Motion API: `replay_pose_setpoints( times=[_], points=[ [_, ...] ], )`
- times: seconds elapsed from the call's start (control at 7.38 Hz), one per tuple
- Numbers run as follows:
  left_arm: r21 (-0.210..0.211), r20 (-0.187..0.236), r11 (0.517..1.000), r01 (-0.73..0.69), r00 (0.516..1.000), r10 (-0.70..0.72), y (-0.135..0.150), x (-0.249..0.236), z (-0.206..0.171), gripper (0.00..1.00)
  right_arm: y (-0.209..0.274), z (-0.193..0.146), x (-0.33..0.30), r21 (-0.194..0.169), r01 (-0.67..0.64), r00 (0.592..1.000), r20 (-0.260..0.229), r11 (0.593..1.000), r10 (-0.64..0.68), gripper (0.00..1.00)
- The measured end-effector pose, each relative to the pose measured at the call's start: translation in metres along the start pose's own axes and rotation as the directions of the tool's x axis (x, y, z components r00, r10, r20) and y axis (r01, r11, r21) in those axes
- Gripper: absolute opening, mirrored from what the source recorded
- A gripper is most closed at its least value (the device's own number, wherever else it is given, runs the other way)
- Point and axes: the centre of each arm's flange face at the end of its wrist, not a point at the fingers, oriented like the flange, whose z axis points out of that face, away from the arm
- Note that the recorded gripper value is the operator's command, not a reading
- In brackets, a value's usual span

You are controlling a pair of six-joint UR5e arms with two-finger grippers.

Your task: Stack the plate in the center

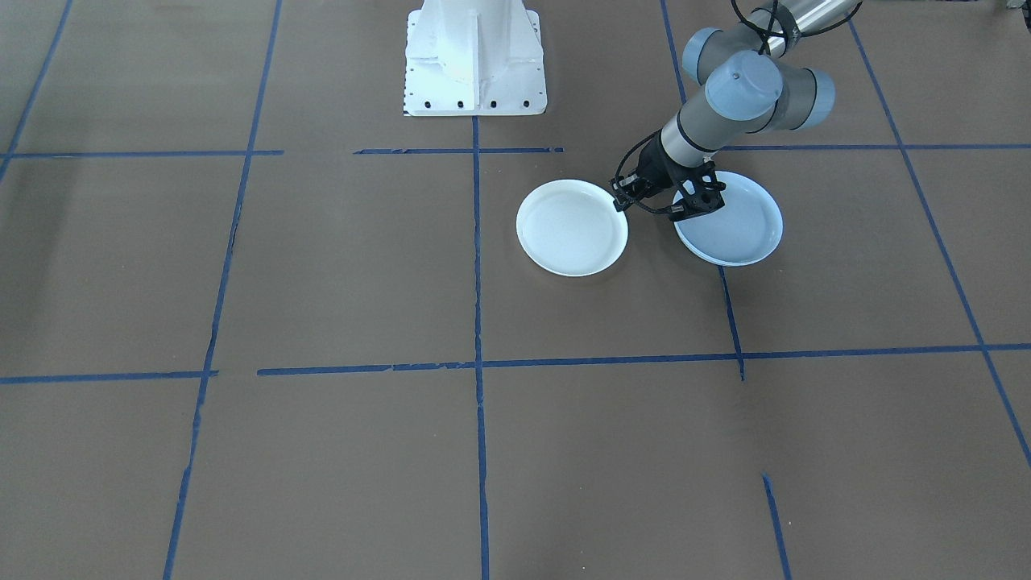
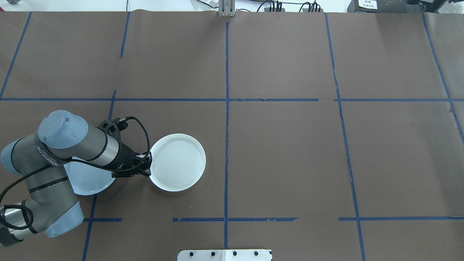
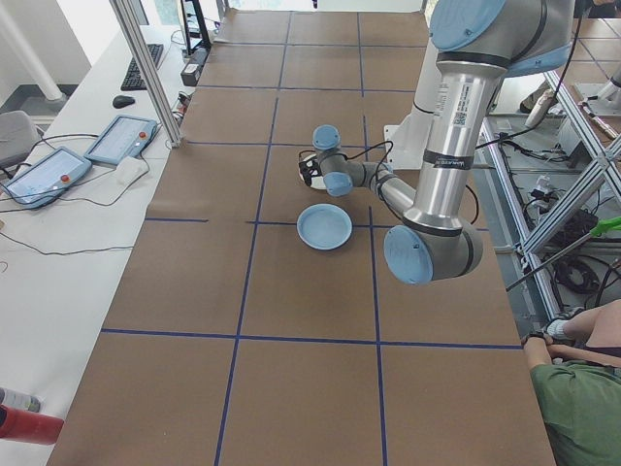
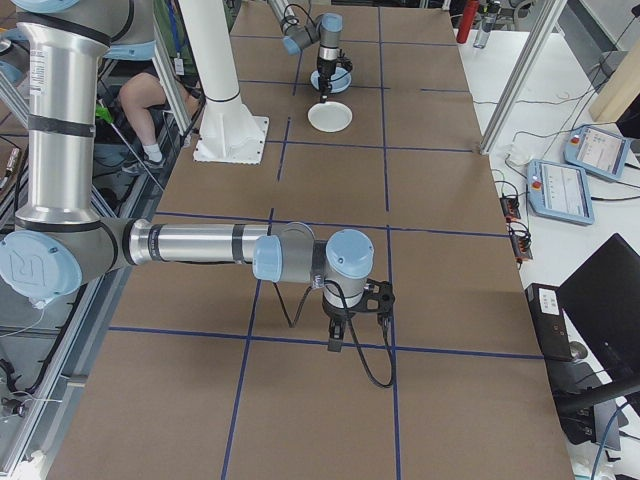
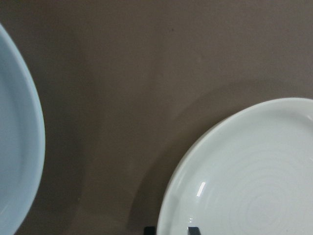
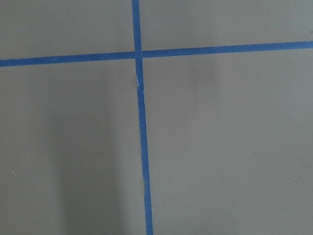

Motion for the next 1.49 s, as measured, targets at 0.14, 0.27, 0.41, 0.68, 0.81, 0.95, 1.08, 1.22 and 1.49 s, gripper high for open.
replay_pose_setpoints(
  times=[0.14,0.27,0.41,0.68,0.81,0.95,1.08,1.22,1.49],
  points=[
    [-0.003,-0.005,1.0,-0.001,1.0,0.001,0.0,0.001,-0.004,0.0,0.0,0.0,0.0,0.0,0.0,1.0,0.0,1.0,0.0,1.0],
    [-0.004,-0.015,1.0,-0.006,1.0,0.006,0.002,0.003,-0.009,0.0,0.0,0.0,0.0,0.0,0.0,1.0,0.0,1.0,0.0,1.0],
    [-0.004,-0.03,1.0,-0.015,0.999,0.014,0.005,0.004,-0.019,0.0,0.0,0.0,0.0,0.0,0.0,1.0,0.0,1.0,0.0,1.0],
    [-0.009,-0.056,0.998,-0.056,0.997,0.055,0.003,-0.012,-0.054,0.0,0.0,0.0,0.0,0.0,0.0,1.0,0.0,1.0,0.0,1.0],
    [-0.001,-0.066,0.996,-0.086,0.994,0.086,-0.005,-0.03,-0.071,0.0,0.0,0.0,0.0,0.0,-0.001,1.0,0.0,1.0,0.001,1.0],
    [0.014,-0.073,0.991,-0.129,0.989,0.13,-0.017,-0.055,-0.089,0.0,0.0,0.0,0.0,0.0,-0.001,1.0,0.0,1.0,0.001,1.0],
    [0.017,-0.077,0.984,-0.178,0.981,0.179,-0.03,-0.086,-0.106,0.0,0.0,0.0,0.0,0.0,0.0,1.0,0.0,1.0,0.0,1.0],
    [0.019,-0.077,0.975,-0.223,0.972,0.224,-0.042,-0.116,-0.123,0.0,0.0,0.0,0.0,0.0,0.0,1.0,0.0,1.0,0.0,1.0],
    [0.019,-0.059,0.953,-0.301,0.952,0.302,-0.071,-0.173,-0.147,0.0,0.0,0.0,0.0,0.0,0.0,1.0,0.0,1.0,0.0,1.0]
  ],
)
